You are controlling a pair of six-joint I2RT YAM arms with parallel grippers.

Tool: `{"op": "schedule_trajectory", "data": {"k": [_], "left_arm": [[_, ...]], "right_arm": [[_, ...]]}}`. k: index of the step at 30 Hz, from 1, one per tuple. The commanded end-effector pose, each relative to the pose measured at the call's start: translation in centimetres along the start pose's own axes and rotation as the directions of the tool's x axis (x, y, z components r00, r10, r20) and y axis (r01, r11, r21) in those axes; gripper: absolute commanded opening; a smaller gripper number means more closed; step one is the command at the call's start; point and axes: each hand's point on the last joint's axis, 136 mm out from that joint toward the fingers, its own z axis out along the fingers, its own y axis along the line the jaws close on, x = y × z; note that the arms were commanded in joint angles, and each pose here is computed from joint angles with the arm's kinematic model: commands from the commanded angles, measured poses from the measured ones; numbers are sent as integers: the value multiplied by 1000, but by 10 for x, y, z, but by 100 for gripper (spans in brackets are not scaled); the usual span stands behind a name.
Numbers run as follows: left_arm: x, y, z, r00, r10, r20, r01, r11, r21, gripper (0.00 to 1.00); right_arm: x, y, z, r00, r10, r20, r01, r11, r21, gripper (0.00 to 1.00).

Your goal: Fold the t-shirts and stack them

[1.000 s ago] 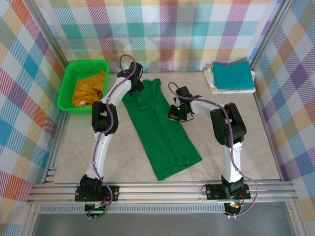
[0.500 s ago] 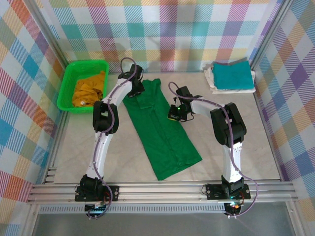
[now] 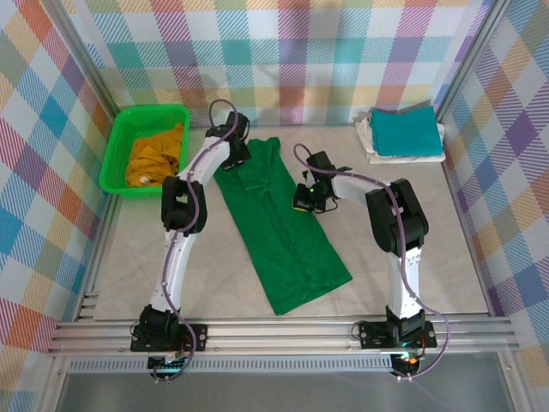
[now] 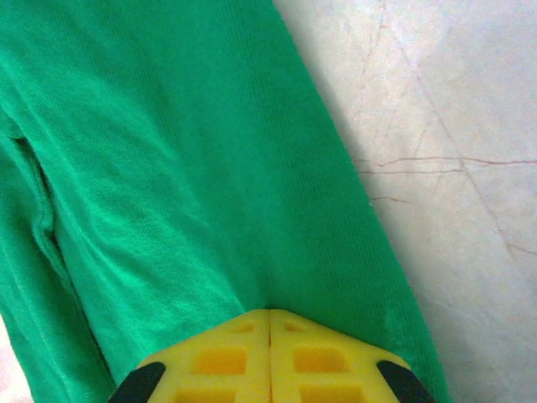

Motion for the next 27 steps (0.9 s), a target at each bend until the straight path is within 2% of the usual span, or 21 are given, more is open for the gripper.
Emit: {"op": "schedule_trajectory", "data": {"k": [1, 9, 24, 25, 27], "left_arm": [[-32, 4, -53, 996, 5, 92, -5, 1000, 7, 0], [-31, 12, -62, 995, 10, 98, -8, 1000, -17, 0], [-4, 58, -25, 1000, 8, -15, -10, 986, -169, 0], [-3, 60, -22, 1000, 5, -19, -8, 985, -174, 7], [-4, 57, -20, 1000, 7, -18, -10, 988, -153, 31]], "right_arm": [[-2, -2, 2, 1000, 24, -8, -24, 1000, -4, 8], [-1, -4, 4, 999, 32, -14, -32, 999, -4, 6], [0, -18, 7, 996, 80, -26, -79, 997, 22, 6], [0, -17, 6, 996, 80, -26, -80, 997, 22, 6], [-1, -16, 5, 997, 77, -25, -76, 997, 19, 6]]}}
